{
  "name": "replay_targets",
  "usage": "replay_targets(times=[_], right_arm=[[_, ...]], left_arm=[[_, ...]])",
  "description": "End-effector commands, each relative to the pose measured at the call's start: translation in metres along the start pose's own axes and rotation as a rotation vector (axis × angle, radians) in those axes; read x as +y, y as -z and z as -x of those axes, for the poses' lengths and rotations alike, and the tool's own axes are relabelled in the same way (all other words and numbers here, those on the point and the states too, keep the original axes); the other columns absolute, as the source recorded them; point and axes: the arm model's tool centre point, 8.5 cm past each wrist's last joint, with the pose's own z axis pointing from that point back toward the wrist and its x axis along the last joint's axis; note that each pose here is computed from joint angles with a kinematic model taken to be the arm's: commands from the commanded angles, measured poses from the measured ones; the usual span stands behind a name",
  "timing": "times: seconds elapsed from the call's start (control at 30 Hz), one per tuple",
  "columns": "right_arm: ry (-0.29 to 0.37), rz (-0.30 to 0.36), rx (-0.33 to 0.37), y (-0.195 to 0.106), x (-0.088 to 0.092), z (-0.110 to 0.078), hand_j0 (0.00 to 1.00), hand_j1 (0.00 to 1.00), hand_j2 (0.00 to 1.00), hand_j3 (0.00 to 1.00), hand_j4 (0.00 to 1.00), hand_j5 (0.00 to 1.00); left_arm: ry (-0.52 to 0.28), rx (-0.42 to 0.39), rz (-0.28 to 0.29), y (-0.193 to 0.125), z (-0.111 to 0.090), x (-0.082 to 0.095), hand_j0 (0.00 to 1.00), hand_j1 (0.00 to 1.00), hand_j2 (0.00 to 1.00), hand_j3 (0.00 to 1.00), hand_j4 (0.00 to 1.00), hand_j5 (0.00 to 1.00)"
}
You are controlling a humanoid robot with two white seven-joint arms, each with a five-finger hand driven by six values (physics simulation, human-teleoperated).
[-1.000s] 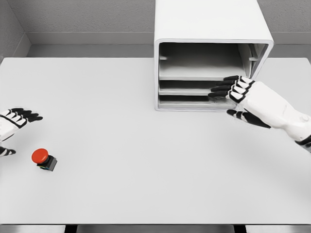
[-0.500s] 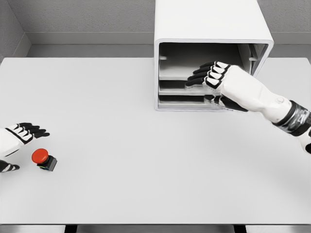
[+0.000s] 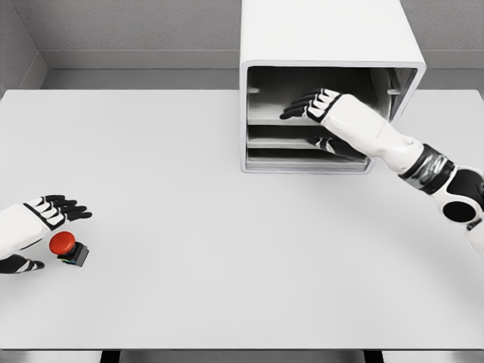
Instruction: Slide open multi-storey tabletop storage cabinets and put open load switch and slide close multi-storey tabletop storage cabinets
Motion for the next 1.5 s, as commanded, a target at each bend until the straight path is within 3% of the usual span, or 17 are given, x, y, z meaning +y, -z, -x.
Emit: replay_targets(times=[0.0, 0.2, 0.63, 1.0, 1.3, 1.47], right_arm=[[0.021, 0.004, 0.011, 0.002, 0.006, 0.003, 0.77, 0.77, 0.77, 0.77, 0.77, 0.77], [0.039, 0.012, 0.055, 0.011, 0.014, 0.018, 0.77, 0.77, 0.77, 0.77, 0.77, 0.77], [0.071, -0.030, 0.082, 0.009, 0.037, 0.023, 0.78, 0.78, 0.78, 0.78, 0.78, 0.78], [0.064, -0.042, 0.079, 0.005, 0.037, 0.022, 0.80, 0.80, 0.80, 0.80, 0.80, 0.80], [0.033, -0.046, 0.065, -0.005, 0.023, 0.019, 0.81, 0.81, 0.81, 0.81, 0.81, 0.81], [0.037, -0.056, 0.074, -0.011, 0.026, 0.020, 0.81, 0.81, 0.81, 0.81, 0.81, 0.81]], left_arm=[[-0.003, -0.003, -0.004, 0.000, -0.001, 0.001, 1.00, 1.00, 1.00, 1.00, 1.00, 1.00], [-0.007, -0.014, 0.007, 0.003, -0.003, -0.003, 1.00, 1.00, 1.00, 1.00, 1.00, 1.00], [-0.013, -0.053, 0.016, 0.018, -0.011, -0.009, 1.00, 1.00, 1.00, 1.00, 1.00, 1.00], [-0.014, -0.068, 0.031, 0.022, -0.015, -0.013, 0.97, 0.97, 0.97, 0.97, 0.97, 0.97], [-0.007, -0.046, 0.034, 0.018, -0.007, -0.011, 0.91, 0.91, 0.91, 0.91, 0.91, 0.91], [-0.002, -0.045, 0.028, 0.019, -0.006, -0.008, 0.82, 0.82, 0.82, 0.82, 0.82, 0.82]])
